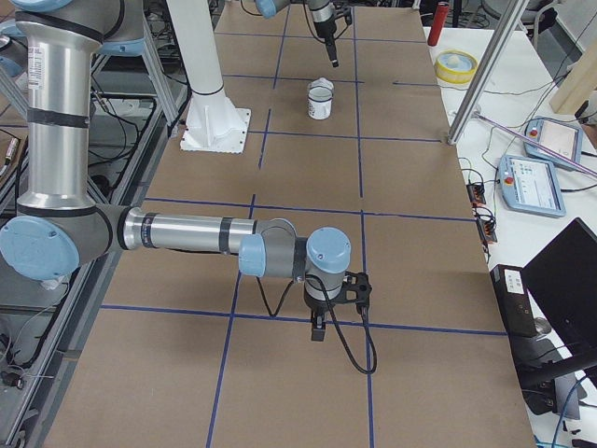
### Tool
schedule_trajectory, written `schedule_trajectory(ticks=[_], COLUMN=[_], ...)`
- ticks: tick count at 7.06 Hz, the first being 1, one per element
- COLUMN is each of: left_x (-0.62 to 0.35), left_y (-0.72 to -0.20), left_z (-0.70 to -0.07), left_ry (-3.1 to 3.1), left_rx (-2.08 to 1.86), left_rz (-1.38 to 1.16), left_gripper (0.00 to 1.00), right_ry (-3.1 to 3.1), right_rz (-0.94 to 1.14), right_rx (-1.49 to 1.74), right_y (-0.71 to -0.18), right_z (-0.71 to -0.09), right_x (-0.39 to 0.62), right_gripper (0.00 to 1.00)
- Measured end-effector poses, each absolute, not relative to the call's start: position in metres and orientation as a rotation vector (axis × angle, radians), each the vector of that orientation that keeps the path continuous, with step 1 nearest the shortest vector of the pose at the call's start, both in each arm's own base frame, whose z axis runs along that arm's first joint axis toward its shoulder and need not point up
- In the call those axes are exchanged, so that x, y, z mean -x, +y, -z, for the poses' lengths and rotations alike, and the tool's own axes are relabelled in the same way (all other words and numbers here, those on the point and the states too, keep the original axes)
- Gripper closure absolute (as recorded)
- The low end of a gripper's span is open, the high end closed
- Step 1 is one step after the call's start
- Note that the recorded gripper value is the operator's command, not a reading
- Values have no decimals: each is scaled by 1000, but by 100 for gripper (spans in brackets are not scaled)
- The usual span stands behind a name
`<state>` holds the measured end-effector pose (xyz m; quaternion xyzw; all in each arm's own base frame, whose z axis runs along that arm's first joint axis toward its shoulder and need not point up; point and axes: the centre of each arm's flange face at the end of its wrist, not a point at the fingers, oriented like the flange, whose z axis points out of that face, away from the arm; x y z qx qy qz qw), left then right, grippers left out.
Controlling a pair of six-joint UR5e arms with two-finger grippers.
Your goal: Place funnel on cup
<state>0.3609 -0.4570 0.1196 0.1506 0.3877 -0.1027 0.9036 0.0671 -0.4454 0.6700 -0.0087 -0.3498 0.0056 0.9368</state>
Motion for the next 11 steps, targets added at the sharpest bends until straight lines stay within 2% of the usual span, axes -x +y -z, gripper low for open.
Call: schedule_trajectory(ticks=[3,5,8,11], left_x=[-213,-106,24,48], left_y=[-537,-568,-545,-521], left_z=[-233,-335,-519,-629], left_ry=[848,792,695,713], left_rx=[-313,-284,-215,-62], left_rz=[89,30,-168,-166], left_gripper=[0,0,0,0], right_ry=[-715,-715,-715,-715], right_rz=[-11,-11,-11,-11], right_rx=[18,18,18,18], right_y=[-445,-445,-445,-445], right_z=[-670,-670,-670,-670], right_x=[-67,-67,-67,-67], right_gripper=[0,0,0,0])
